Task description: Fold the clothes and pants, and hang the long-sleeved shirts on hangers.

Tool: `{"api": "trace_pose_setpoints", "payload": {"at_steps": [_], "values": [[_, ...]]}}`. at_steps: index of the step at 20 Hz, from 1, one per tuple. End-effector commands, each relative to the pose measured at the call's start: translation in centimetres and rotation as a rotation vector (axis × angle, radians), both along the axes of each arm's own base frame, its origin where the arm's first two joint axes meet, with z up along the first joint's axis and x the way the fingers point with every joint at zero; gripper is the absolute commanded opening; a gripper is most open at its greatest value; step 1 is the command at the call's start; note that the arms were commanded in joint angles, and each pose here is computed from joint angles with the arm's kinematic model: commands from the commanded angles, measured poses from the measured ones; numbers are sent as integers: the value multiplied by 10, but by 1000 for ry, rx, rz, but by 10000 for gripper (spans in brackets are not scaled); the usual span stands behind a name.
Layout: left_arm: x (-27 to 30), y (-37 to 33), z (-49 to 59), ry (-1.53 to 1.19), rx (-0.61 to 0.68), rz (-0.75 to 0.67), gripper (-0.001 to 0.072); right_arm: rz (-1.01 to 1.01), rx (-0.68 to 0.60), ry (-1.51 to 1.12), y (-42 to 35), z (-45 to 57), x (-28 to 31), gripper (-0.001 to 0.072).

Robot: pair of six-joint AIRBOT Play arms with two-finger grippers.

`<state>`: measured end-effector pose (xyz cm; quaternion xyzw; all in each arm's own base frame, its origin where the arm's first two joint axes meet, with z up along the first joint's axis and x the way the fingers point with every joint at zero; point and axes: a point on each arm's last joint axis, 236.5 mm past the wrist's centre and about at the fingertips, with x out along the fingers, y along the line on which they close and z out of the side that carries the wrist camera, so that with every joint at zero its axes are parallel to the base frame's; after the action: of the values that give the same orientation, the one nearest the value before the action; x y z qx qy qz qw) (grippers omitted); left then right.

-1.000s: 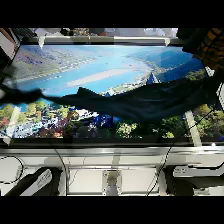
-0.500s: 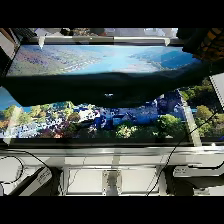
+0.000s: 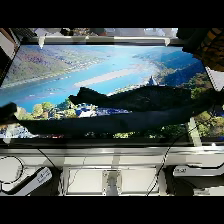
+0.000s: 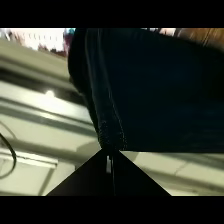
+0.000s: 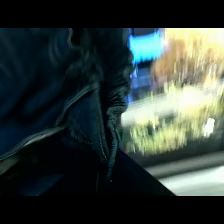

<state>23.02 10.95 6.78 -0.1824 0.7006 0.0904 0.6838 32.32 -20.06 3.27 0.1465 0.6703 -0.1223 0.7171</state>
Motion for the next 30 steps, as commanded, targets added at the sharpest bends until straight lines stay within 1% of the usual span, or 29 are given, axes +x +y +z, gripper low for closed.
{"api": "trace_pose_setpoints", "payload": {"at_steps": [1,3,4,5,6,7,8,10,11,12,13,14,15,16,18,20,22,24,25,27,28,30], "values": [[-53,-28,-49,224,-131,-59,29,-50,106,172,8,-35,-53,33],[-74,-36,-67,303,-170,-90,29,-82,140,203,8,-39,-67,32],[-81,-44,-72,328,-213,-113,29,-101,162,200,12,-39,-67,32],[-78,-53,-74,321,-264,-132,29,-97,200,175,21,-39,-60,31],[-62,-65,-78,263,-324,-137,29,-84,250,123,35,-39,-44,31],[-30,-71,-84,154,-359,-103,29,-72,291,23,49,-39,-14,31],[16,-79,-87,15,-408,-11,28,-63,315,-86,62,-40,22,31],[106,-88,-72,-212,-522,103,27,-77,290,-277,77,-35,100,30],[147,-90,-57,-293,-555,121,27,-78,287,-354,87,-25,141,30],[191,-98,-31,-396,-585,83,27,-47,305,-425,101,-6,178,30],[232,-109,3,-514,-587,23,27,0,320,-506,116,23,213,30],[264,-116,37,-623,-545,-45,27,36,303,-583,122,53,241,30],[292,-117,73,-730,-472,-98,26,64,258,-678,122,91,263,29],[315,-108,113,-836,-366,-116,26,64,203,-774,113,126,275,30],[330,-78,186,-1010,-143,-132,26,0,129,-910,81,174,273,29],[317,-53,220,-1076,-22,-113,27,-53,83,-928,49,180,251,29],[296,-29,220,-1056,50,-98,28,-72,14,-944,18,186,227,30],[277,-11,222,-1053,116,-131,27,-119,-54,-995,-20,216,205,30],[267,3,226,-1048,150,-109,28,-151,-97,-1030,-42,236,191,30],[243,33,212,-948,193,-41,28,-210,-154,-1023,-76,248,159,30],[228,45,194,-853,202,-22,28,-226,-154,-964,-87,235,143,30],[203,53,155,-669,195,-28,28,-223,-123,-818,-95,194,121,31]]}}
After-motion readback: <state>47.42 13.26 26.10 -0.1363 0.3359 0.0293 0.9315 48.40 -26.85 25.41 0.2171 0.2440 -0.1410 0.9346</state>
